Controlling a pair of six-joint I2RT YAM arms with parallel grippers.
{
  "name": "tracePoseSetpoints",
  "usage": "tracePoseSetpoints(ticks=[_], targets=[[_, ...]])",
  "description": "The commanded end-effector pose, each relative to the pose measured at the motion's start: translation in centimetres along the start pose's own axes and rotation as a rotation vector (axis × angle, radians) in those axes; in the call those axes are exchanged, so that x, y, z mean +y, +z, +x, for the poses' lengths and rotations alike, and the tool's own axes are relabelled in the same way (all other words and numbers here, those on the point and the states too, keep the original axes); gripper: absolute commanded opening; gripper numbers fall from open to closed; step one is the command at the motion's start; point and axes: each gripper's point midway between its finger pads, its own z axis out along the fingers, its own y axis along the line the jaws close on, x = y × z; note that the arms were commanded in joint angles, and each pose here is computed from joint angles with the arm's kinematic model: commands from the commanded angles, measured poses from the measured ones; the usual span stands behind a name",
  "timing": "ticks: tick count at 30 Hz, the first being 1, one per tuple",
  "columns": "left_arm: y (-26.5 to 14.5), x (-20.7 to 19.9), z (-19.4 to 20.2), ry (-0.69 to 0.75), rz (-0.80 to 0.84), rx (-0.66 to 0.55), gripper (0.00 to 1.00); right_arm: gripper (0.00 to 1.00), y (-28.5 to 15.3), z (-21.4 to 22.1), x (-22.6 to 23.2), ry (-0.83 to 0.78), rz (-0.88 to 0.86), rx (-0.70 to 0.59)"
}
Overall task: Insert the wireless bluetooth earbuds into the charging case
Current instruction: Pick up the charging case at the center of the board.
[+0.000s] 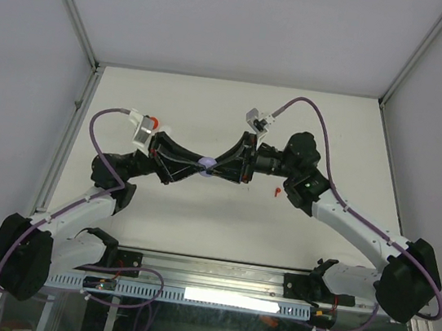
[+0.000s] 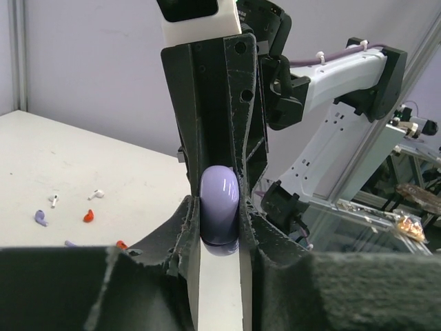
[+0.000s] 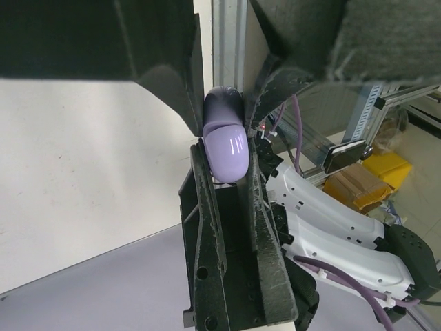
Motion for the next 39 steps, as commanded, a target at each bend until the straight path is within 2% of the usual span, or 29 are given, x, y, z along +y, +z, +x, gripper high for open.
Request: tracePoseSetpoints(ticks=[1,4,5,7,8,9,12,14,16,19,28,39], targets=[[0.8,-1.8,-1.7,0.035,0.075,-0.007,0.13,0.06,0.5,-0.7,0.1,-0.042,-0.014,0.006],[0.9,-1.6,-1.9,0.020,0.054,-0.005,0.00,0.20,0.4,-0.5,-0.1,-0.062,-0.006,0.016],[1.0,-1.3,-2.2,0.012,0.033,-0.006,0.00,0.25,0.4,-0.5,-0.1,-0.068,0.002,0.020],[1.3,-0.3,-2.9,-0.018,-0.044,-0.013,0.00,0.25,0.0,-0.3,0.2,-0.046,0.011,0.039],[1.3,0.6,-2.7,-0.052,-0.099,0.002,0.00,0.40,-0.1,-0.6,-1.0,-0.140,0.066,0.032],[1.3,1.1,-3.1,-0.063,-0.143,-0.001,0.00,0.46,-0.4,-0.9,-1.5,-0.182,0.102,0.029],[1.2,2.3,-4.3,-0.076,-0.263,-0.030,0.00,0.61,-1.2,-1.3,-2.6,-0.269,0.188,0.032],[1.0,3.4,-4.9,-0.098,-0.363,-0.052,0.00,0.75,-1.7,-1.8,-3.4,-0.338,0.246,0.013],[1.1,3.8,-5.5,-0.092,-0.428,-0.068,0.00,0.81,-2.2,-2.3,-4.4,-0.409,0.316,-0.009],[1.8,4.2,-6.0,-0.090,-0.507,-0.089,0.00,0.82,-3.0,-2.9,-5.9,-0.523,0.395,-0.021],[1.6,7.4,-6.1,-0.220,-0.806,-0.175,0.00,0.82,-3.9,-4.7,-5.1,-1.005,0.468,-0.122],[2.8,9.4,-4.7,-0.386,-0.927,-0.205,0.00,0.73,-2.5,-6.2,-5.2,-1.270,0.515,-0.167]])
